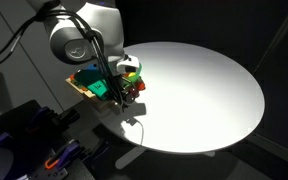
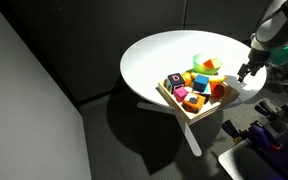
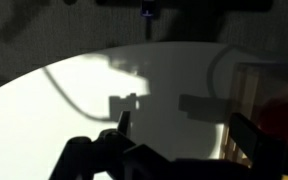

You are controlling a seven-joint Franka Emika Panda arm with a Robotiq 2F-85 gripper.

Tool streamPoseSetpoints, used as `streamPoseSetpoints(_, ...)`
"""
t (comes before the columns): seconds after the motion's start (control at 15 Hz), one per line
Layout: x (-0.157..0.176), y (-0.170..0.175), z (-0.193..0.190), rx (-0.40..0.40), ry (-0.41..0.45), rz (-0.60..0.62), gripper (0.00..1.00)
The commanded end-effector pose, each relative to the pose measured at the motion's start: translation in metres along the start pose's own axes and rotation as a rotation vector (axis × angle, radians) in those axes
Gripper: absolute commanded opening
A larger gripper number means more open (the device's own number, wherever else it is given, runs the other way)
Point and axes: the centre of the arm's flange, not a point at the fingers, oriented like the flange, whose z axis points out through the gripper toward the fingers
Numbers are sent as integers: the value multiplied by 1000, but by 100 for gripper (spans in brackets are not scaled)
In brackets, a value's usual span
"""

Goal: Move the box to the left, then put the red object in the bowl

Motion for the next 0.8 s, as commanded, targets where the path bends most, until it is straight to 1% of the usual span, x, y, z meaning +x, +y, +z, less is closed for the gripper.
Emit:
streamPoseSetpoints(0.0, 0, 0, 1, 0, -2, -1, 100)
streamPoseSetpoints(0.4, 0, -1, 1, 1, -2, -1, 100)
streamPoseSetpoints(0.6, 1, 0, 9, 4, -4, -9, 100)
streamPoseSetpoints(0.73, 3, -3, 15, 0, 10, -20, 100)
